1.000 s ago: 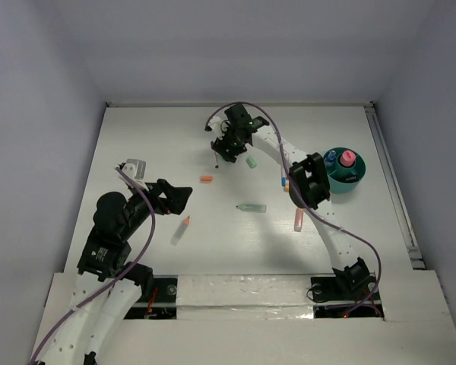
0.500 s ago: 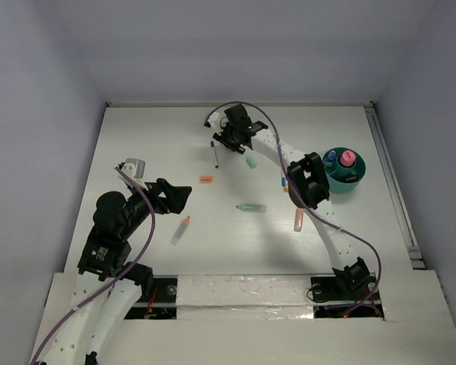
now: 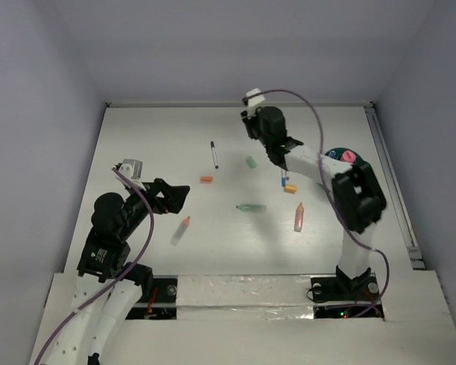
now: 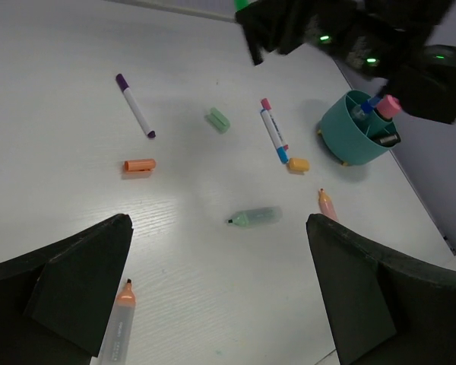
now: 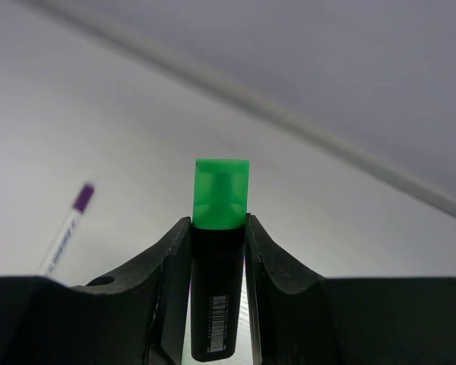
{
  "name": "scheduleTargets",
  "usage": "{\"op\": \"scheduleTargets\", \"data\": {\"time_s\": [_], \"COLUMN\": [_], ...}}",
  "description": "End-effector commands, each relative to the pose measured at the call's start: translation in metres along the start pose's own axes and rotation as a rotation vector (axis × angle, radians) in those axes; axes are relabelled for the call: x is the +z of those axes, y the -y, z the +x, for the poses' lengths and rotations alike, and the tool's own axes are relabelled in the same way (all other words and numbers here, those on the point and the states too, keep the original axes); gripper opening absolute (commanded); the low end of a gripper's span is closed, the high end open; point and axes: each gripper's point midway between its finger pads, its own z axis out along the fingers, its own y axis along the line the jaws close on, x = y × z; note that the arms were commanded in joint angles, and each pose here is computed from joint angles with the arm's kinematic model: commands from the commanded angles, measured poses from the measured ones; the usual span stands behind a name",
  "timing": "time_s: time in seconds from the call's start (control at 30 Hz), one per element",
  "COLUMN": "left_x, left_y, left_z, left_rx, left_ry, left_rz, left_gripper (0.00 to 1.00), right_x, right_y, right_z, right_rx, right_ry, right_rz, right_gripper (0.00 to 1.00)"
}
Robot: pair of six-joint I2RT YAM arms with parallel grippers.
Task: Sort the stationery into containers
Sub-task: Pick up the pen from the center of the board, then place the pen in the storage box.
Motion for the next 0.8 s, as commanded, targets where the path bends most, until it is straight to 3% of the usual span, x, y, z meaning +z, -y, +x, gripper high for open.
{"op": "scheduleTargets", "data": {"time_s": [0.0,0.03,0.07,0.17,0.23,0.27,0.33,0.37,0.6,0.77], "left_x": [-0.004,-0.005,-0.006,-0.009,-0.010,-0.011,-0.013,-0.014,-0.019,-0.021], "left_y": [0.009,0.012,0.016,0.020,0.026,0.026,0.029,0.031,0.037,0.039], "left_z": [-0.015,-0.015,-0.014,-0.015,-0.013,-0.013,-0.014,-0.013,-0.014,-0.014], "left_rx": [0.029,0.033,0.035,0.040,0.045,0.045,0.048,0.050,0.053,0.056], "left_ry": [0.070,0.070,0.067,0.078,0.069,0.071,0.075,0.077,0.086,0.091], "left_rz": [0.044,0.056,0.069,0.084,0.109,0.111,0.124,0.131,0.154,0.163], "left_gripper": [0.98,0.98,0.98,0.99,0.99,0.99,0.99,0.99,0.99,0.99], "right_x": [-0.110,-0.130,-0.141,-0.221,-0.251,-0.276,-0.294,-0.313,-0.341,-0.331], "right_y": [0.101,0.116,0.120,0.172,0.195,0.204,0.213,0.226,0.249,0.263], "right_z": [-0.134,-0.134,-0.097,-0.082,-0.027,-0.027,0.017,0.021,0.063,0.086], "right_rx": [0.257,0.287,0.292,0.454,0.506,0.606,0.643,0.683,0.686,0.737], "right_ry": [0.457,0.494,0.440,0.528,0.458,0.521,0.455,0.497,0.481,0.439], "right_rz": [0.399,0.458,0.500,0.742,0.868,0.890,0.969,1.013,1.149,1.143], "right_gripper": [0.00,0.00,0.00,0.00,0.00,0.00,0.00,0.00,0.00,0.00]}}
